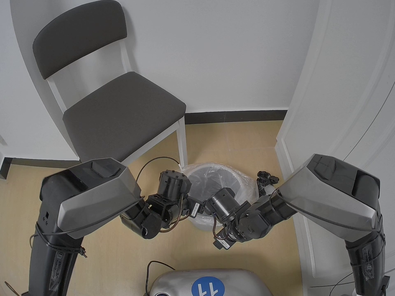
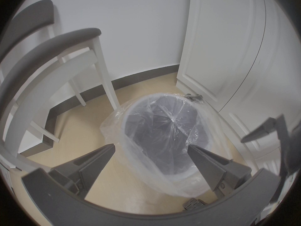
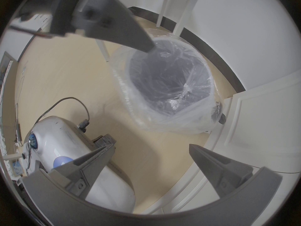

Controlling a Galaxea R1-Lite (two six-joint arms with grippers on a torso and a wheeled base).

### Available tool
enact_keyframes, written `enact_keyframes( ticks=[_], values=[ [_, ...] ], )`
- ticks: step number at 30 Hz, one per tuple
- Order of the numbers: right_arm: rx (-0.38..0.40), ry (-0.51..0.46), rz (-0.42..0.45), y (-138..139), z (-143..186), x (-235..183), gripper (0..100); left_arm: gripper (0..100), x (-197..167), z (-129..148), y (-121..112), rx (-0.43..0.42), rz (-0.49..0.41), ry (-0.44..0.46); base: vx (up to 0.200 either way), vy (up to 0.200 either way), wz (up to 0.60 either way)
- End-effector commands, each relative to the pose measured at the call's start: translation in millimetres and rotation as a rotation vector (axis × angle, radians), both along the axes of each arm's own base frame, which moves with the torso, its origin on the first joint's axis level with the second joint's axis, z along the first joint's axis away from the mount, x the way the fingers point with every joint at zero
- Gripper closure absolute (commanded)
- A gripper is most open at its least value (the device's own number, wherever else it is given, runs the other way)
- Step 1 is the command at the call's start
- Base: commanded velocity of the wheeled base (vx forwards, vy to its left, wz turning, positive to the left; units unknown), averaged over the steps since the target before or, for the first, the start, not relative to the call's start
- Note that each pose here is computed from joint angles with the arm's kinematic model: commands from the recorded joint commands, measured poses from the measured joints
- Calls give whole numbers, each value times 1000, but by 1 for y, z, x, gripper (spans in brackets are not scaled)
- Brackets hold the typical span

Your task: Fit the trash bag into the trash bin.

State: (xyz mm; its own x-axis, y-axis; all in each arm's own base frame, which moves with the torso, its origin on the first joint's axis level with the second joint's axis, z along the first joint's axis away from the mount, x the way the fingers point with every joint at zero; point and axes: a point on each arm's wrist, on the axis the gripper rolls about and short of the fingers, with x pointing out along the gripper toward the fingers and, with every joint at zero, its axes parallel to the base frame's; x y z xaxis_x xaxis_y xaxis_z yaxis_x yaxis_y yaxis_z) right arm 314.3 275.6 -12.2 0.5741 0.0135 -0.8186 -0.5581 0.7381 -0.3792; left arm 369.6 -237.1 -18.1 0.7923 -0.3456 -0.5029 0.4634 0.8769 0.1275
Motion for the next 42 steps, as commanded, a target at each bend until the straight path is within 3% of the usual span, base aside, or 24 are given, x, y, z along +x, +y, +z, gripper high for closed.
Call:
enact_keyframes(
  ticks=[1, 4, 8, 16, 18, 20, 22, 23, 27, 32, 42],
  values=[
    [-14, 22, 49, 8, -2, -20, 0, 0, 19, -27, -15, 34, -18, 51, 0, 0, 0],
    [-18, 29, 53, 8, -4, -23, 0, 0, 28, -37, -19, 72, -25, 69, 0, 0, 0],
    [32, -22, 34, -1, 13, -21, 0, 0, 21, -43, -12, 119, -25, 116, 0, 0, 0],
    [197, -250, -95, -39, 54, 26, 0, 0, -13, -45, 15, 209, -46, 204, 0, 0, 0],
    [255, -342, -164, -56, 69, 54, 0, 0, -17, -47, 23, 223, -44, 225, 0, 0, 0],
    [277, -385, -220, -70, 72, 75, 0, 0, -26, -49, 28, 242, -47, 252, 0, 0, 0],
    [277, -385, -220, -70, 72, 75, 0, 0, -26, -49, 28, 242, -47, 252, 0, 0, 0],
    [289, -401, -270, -79, 66, 93, 0, 0, -34, -47, 32, 249, -67, 258, 0, 0, 0],
    [310, -386, -297, -76, 50, 101, 0, 0, -36, -49, 33, 245, -105, 254, 0, 0, 0],
    [351, -351, -304, -48, 4, 104, 0, 0, -46, -50, 30, 245, -153, 276, 0, 0, 0],
    [253, -291, -240, -40, -35, 92, 0, 0, -70, -54, 24, 254, -205, 284, 0, 0, 0]
  ],
)
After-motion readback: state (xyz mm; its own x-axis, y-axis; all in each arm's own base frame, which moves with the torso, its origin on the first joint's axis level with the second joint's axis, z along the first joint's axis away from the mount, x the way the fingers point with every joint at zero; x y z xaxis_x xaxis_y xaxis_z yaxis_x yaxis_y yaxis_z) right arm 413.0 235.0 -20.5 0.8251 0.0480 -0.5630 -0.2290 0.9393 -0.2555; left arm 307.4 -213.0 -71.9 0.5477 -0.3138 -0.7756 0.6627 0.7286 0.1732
